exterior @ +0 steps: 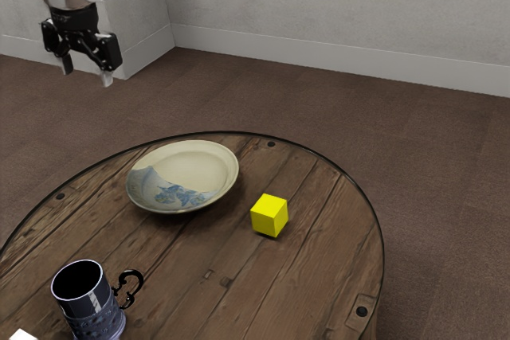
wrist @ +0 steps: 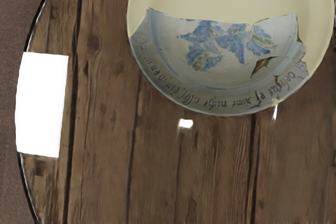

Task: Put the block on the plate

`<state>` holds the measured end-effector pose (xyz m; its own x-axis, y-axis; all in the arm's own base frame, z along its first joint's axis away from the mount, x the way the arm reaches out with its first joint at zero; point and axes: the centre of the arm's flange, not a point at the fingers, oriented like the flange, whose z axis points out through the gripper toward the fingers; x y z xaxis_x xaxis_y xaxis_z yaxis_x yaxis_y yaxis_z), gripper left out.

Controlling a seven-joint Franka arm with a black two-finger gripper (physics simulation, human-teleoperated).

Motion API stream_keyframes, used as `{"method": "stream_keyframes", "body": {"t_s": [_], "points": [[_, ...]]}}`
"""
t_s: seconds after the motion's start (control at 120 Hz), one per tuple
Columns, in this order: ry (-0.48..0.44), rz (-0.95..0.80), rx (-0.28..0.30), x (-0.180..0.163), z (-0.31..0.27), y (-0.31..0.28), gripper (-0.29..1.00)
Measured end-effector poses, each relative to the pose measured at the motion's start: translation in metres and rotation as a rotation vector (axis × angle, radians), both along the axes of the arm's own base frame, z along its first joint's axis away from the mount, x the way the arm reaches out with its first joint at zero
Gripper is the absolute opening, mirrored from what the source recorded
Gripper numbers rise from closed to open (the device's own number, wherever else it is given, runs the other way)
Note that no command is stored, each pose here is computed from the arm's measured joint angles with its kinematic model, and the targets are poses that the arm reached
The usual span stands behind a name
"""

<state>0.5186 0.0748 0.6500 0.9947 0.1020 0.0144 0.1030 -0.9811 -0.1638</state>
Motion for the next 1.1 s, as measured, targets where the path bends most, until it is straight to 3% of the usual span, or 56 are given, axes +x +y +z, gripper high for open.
{"method": "stream_keyframes", "body": {"t_s": [0.183,0.325,0.533,0.658,0.933,1.1], "points": [[-0.019,-0.037,0.000,0.003,0.000,-0.016,0.70],[0.075,-0.080,-0.071,0.043,-0.083,-0.055,0.70],[0.135,-0.214,-0.179,0.077,-0.179,-0.186,0.70],[0.163,-0.190,-0.233,0.095,-0.244,-0.214,0.70],[0.136,-0.142,-0.234,0.124,-0.323,-0.223,0.70],[0.071,-0.157,-0.226,0.149,-0.340,-0.222,0.70]]}}
